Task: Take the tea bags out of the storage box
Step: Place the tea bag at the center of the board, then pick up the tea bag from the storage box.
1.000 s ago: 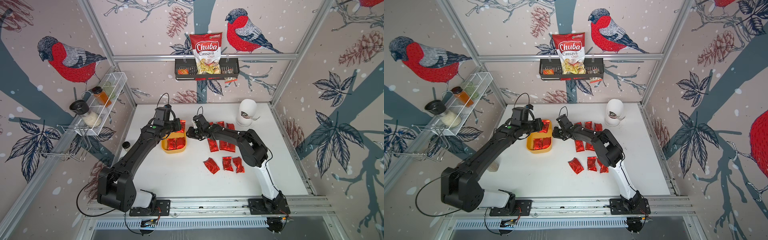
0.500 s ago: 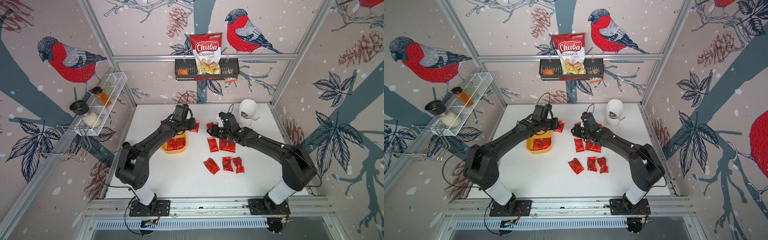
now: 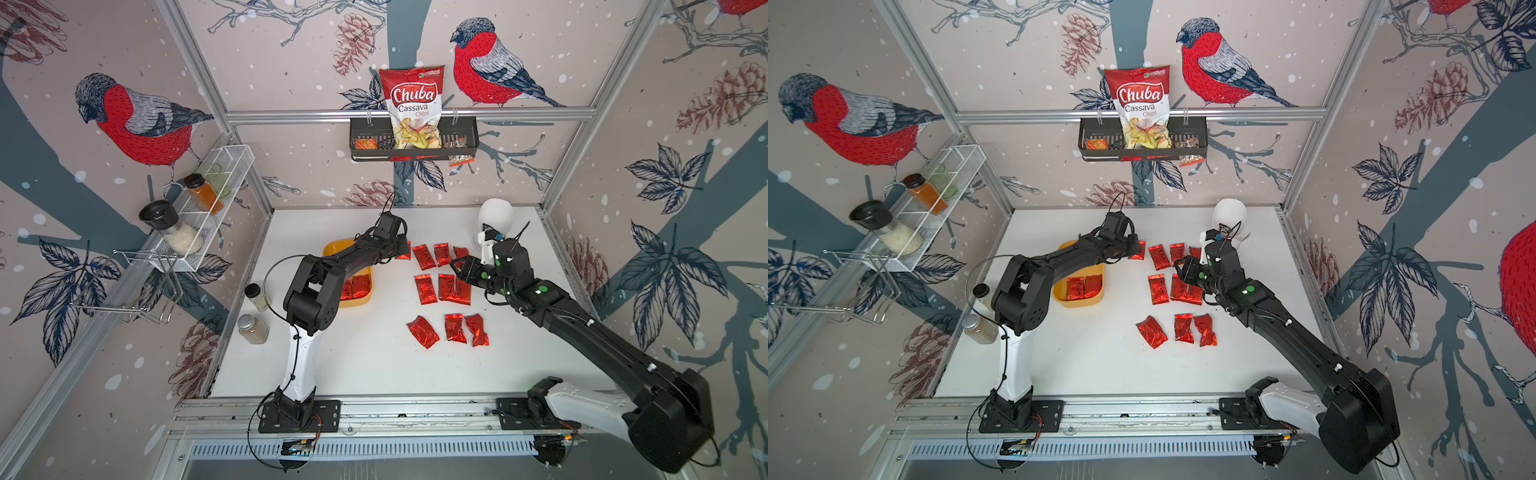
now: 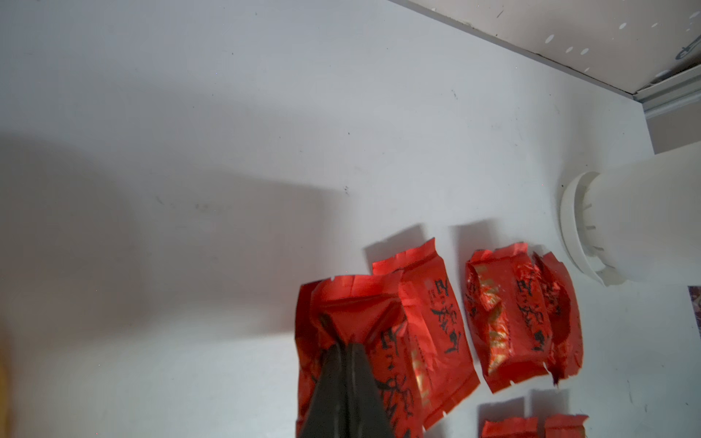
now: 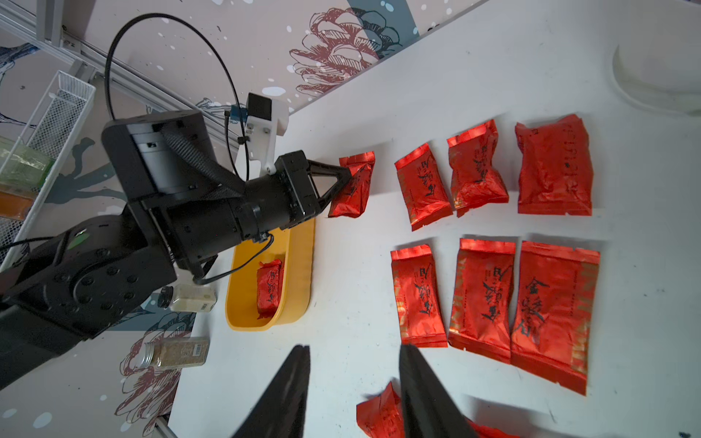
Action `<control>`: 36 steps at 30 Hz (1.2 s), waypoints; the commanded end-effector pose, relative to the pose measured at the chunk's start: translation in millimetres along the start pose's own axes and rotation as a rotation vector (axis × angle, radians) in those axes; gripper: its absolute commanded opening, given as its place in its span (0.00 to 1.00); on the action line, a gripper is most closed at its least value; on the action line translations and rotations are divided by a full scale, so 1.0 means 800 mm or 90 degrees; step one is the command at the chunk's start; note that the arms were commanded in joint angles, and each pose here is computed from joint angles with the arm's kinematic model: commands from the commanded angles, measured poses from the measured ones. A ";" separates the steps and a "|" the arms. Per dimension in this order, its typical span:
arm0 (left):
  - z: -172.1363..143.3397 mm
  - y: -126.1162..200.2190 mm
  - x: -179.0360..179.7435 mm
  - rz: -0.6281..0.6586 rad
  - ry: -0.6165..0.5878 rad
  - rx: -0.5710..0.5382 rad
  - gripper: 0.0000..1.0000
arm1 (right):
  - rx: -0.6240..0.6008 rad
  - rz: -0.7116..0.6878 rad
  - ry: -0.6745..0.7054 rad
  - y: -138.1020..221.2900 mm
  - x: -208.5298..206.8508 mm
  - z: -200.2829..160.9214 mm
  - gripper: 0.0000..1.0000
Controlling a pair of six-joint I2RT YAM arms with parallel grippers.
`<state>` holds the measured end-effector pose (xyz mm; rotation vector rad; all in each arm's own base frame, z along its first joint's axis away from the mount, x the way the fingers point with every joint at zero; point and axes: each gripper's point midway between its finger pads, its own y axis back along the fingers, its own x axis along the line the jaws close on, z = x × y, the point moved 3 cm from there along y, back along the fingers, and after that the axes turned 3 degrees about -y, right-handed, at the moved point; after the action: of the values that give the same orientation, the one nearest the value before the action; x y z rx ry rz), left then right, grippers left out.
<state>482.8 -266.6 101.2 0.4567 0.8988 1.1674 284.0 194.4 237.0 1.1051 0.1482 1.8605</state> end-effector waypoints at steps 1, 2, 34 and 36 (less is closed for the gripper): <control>0.003 -0.007 0.003 0.012 0.001 -0.008 0.00 | -0.004 -0.011 0.003 0.006 -0.007 0.001 0.44; 0.001 -0.008 0.004 0.014 -0.001 -0.007 0.05 | -0.006 -0.011 0.003 0.007 -0.008 0.001 0.44; -0.116 0.185 0.166 0.232 -0.015 0.047 0.58 | 0.104 0.085 0.102 -0.041 0.093 -0.058 0.51; -0.120 0.186 0.180 0.264 -0.019 0.054 0.62 | 0.105 0.086 0.102 -0.042 0.092 -0.059 0.51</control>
<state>337.4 -107.5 105.3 0.6914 0.8837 1.4417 258.8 280.3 232.3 1.1156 0.3455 2.0533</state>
